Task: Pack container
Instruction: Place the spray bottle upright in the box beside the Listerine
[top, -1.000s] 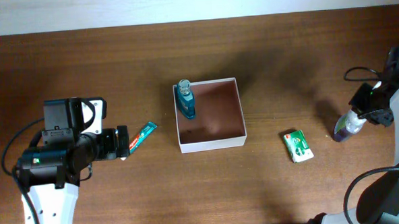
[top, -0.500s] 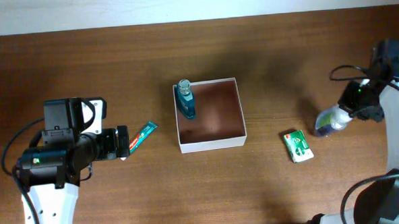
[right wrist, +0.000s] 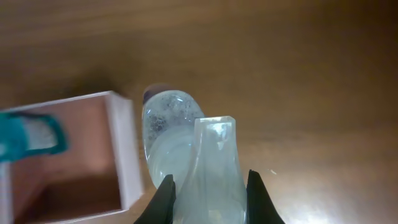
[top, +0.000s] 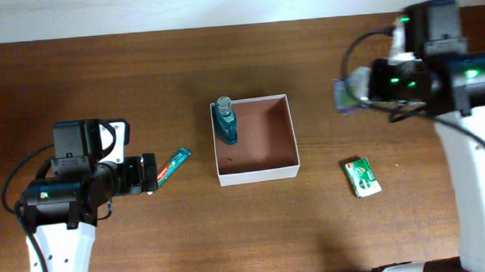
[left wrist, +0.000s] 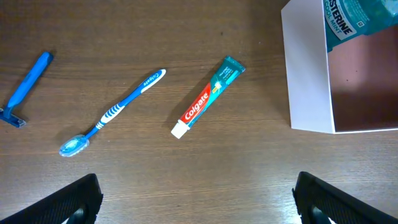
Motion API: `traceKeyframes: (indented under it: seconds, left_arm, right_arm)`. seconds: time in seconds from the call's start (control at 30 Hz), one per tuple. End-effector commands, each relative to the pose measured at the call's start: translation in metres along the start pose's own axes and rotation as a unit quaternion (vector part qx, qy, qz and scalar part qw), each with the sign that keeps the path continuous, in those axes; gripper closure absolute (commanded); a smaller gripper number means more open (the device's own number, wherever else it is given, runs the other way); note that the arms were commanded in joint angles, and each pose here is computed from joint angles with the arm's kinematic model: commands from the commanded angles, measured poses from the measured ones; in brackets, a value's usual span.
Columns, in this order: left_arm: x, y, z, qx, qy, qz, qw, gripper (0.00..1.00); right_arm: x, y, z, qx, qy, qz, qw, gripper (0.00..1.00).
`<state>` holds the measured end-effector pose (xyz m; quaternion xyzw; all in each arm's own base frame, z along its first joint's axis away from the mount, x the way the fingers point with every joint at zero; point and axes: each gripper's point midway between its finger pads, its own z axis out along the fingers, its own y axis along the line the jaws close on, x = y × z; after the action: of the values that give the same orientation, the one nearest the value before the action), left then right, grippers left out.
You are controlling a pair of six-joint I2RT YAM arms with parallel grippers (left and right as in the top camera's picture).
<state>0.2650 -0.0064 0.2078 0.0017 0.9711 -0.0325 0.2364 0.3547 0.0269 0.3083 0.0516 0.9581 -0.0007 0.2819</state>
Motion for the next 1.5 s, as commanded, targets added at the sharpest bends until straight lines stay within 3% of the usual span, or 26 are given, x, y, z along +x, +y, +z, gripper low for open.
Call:
traceKeyframes:
  seconds: [0.0,0.13,0.4,0.7,0.93,0.97,1.03,1.13,1.47]
  left_arm:
    - [-0.005,-0.003,-0.004,0.005,-0.007,-0.001,1.000,0.01]
    - [-0.005,-0.003,-0.004,0.005,-0.007,-0.001,1.000,0.01]
    - [-0.005,-0.003,-0.004,0.005,-0.007,-0.001,1.000,0.01]
    - [-0.005,-0.003,-0.004,0.005,-0.007,-0.001,1.000,0.01]
    - [-0.005,-0.003,-0.004,0.005,-0.007,-0.001,1.000,0.01]
    - [-0.005,-0.003,-0.004,0.005,-0.007,-0.001,1.000,0.01]
    - [-0.005,-0.003,-0.004,0.005,-0.007,-0.001,1.000,0.01]
    - [-0.005,-0.003,-0.004,0.005,-0.007,-0.001,1.000,0.01]
    - [-0.005,-0.003,-0.004,0.005,-0.007,-0.001,1.000,0.01]
  right_arm:
    - [-0.005,0.033,-0.022,0.000,-0.042,-0.040,0.998,0.96]
    - [0.006,0.082,-0.009,-0.021,-0.029,-0.092,0.995,0.95]
    - [0.023,0.137,0.049,-0.015,0.021,-0.109,0.994,0.96]
    - [0.039,0.165,0.130,0.012,0.072,-0.048,0.996,0.95]
    - [0.045,0.171,0.152,0.017,0.084,-0.047,0.995,0.90]
    - [0.045,0.171,0.153,0.016,0.084,-0.047,0.995,0.87]
    - [0.045,0.172,0.153,0.013,0.085,-0.047,0.995,0.67]
    - [0.046,0.175,0.152,0.009,0.086,-0.055,0.995,0.48]
    - [0.045,0.179,0.142,-0.001,0.078,-0.097,0.992,0.45]
